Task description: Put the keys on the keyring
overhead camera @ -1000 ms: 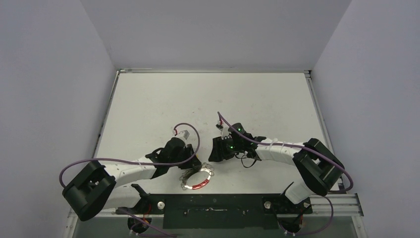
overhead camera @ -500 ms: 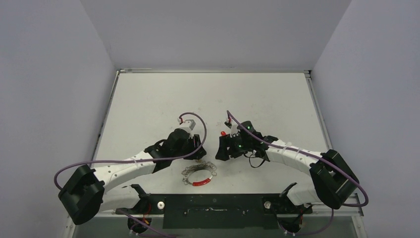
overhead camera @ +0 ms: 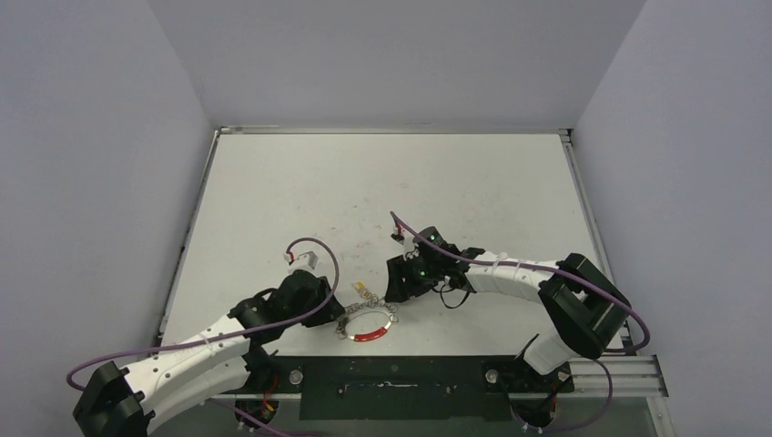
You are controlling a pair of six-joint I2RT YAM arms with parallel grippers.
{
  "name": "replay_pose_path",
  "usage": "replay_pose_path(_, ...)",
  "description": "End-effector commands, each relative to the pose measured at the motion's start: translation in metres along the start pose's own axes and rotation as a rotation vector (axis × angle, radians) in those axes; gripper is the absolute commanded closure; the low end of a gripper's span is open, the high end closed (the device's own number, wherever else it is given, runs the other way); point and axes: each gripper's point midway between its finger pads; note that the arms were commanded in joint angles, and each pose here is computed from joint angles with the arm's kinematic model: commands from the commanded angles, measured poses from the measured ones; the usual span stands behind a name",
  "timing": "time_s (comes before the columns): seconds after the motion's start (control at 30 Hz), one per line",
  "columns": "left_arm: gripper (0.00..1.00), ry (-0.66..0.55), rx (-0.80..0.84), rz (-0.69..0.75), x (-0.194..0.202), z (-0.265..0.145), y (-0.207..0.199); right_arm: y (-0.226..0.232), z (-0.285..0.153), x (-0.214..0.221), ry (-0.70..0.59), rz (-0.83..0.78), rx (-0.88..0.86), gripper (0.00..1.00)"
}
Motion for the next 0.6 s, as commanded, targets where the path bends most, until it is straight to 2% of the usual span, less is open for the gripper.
replay_pose_path(0.0, 0.63, -0.003, -0.009, -0.114, 0.005, -0.005, 0.007, 0.019, 0.003, -0.039, -0.089, -0.042, -0.046, 0.48)
replay_pose_path(0.13, 0.63, 0.033, -0.012, -0.141, 0.016, 0.0, 0.011, 0.017, 0.008, -0.037, -0.066, -0.042, -0.041, 0.49)
replay_pose_path(0.3, 0.68, 0.067, 0.04, -0.138, 0.021, 0.012, -0.002, 0.01, 0.012, -0.027, -0.037, -0.028, -0.031, 0.5)
replay_pose_path(0.4, 0.75, 0.071, 0.073, -0.115, 0.017, 0.02, -0.013, 0.007, 0.011, -0.022, -0.031, -0.029, -0.018, 0.5)
replay_pose_path(0.57, 0.86, 0.057, 0.085, -0.012, 0.001, 0.03, -0.031, 0.0, 0.003, -0.021, -0.042, 0.002, -0.019, 0.58)
Point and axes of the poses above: each gripper's point midway between its finger pads, its own z axis out along the fingers, its own y axis along the line the jaws close on, x = y × z, and after that the axes turned 2 degrees about z, right-handed
